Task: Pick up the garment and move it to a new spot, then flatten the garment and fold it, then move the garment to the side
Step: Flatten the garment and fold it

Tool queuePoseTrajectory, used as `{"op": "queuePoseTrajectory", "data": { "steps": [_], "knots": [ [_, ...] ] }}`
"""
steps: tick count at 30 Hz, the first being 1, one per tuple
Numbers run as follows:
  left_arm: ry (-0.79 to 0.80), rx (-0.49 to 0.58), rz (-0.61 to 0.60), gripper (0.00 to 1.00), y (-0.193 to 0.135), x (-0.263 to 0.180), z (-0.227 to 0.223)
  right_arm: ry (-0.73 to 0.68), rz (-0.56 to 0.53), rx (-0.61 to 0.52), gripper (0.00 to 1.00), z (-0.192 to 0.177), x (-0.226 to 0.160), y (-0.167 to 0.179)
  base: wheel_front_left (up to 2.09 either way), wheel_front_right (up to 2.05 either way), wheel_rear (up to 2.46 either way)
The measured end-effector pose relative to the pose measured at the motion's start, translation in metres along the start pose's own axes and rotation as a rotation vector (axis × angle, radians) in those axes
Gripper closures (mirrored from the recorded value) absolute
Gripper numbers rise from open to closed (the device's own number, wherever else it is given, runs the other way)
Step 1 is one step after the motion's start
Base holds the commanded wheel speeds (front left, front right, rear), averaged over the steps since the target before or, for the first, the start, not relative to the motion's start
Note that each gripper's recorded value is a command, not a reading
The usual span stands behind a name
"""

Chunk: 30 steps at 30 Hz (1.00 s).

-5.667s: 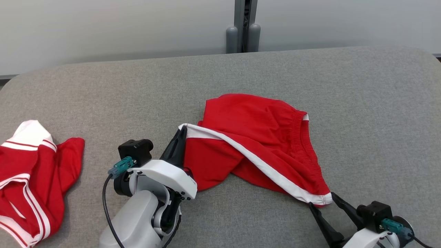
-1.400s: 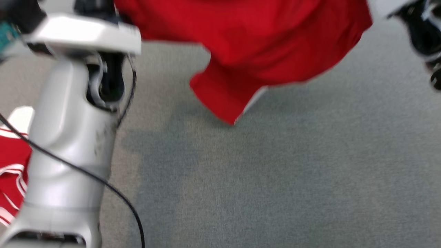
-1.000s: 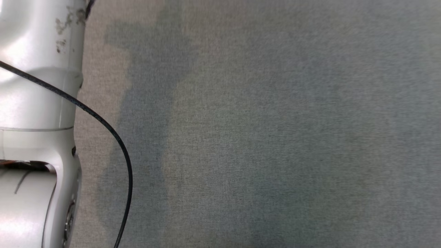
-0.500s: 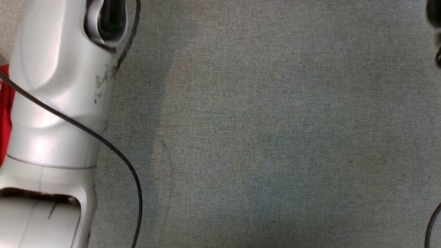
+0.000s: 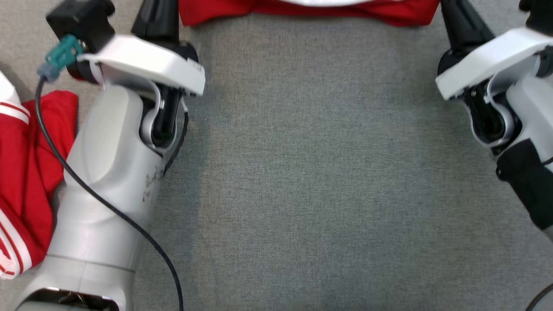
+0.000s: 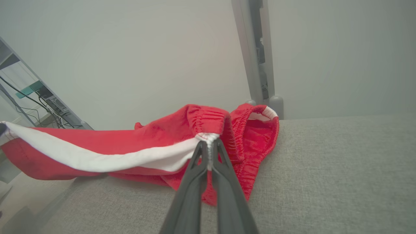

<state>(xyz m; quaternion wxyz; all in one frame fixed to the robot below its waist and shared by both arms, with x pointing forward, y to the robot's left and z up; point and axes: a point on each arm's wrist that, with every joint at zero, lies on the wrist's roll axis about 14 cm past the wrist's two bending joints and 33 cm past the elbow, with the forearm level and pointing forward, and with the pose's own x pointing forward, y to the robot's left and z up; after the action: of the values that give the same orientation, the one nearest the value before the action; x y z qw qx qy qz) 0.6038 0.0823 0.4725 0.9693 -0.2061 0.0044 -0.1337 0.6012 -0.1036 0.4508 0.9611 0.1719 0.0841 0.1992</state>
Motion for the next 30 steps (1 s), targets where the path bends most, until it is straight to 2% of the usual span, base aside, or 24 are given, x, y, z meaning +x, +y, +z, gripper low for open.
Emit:
{"op": "queuePoseTrajectory", "data": {
  "steps": [8, 14, 30],
  "knots": [
    [0.089, -0.003, 0.028, 1.00, -0.004, -0.038, -0.020, 0.108, -0.001, 0.032, 1.00, -0.024, -0.040, 0.012, 0.00, 0.00, 0.00],
    [0.131, 0.057, 0.002, 1.00, -0.015, -0.060, -0.027, 0.166, -0.007, 0.046, 1.00, -0.029, -0.062, 0.018, 0.00, 0.00, 0.00],
    [0.138, 0.125, -0.008, 1.00, -0.029, -0.121, -0.021, 0.313, -0.028, 0.123, 1.00, -0.061, -0.130, 0.036, 0.00, 0.00, 0.00]
  ]
}}
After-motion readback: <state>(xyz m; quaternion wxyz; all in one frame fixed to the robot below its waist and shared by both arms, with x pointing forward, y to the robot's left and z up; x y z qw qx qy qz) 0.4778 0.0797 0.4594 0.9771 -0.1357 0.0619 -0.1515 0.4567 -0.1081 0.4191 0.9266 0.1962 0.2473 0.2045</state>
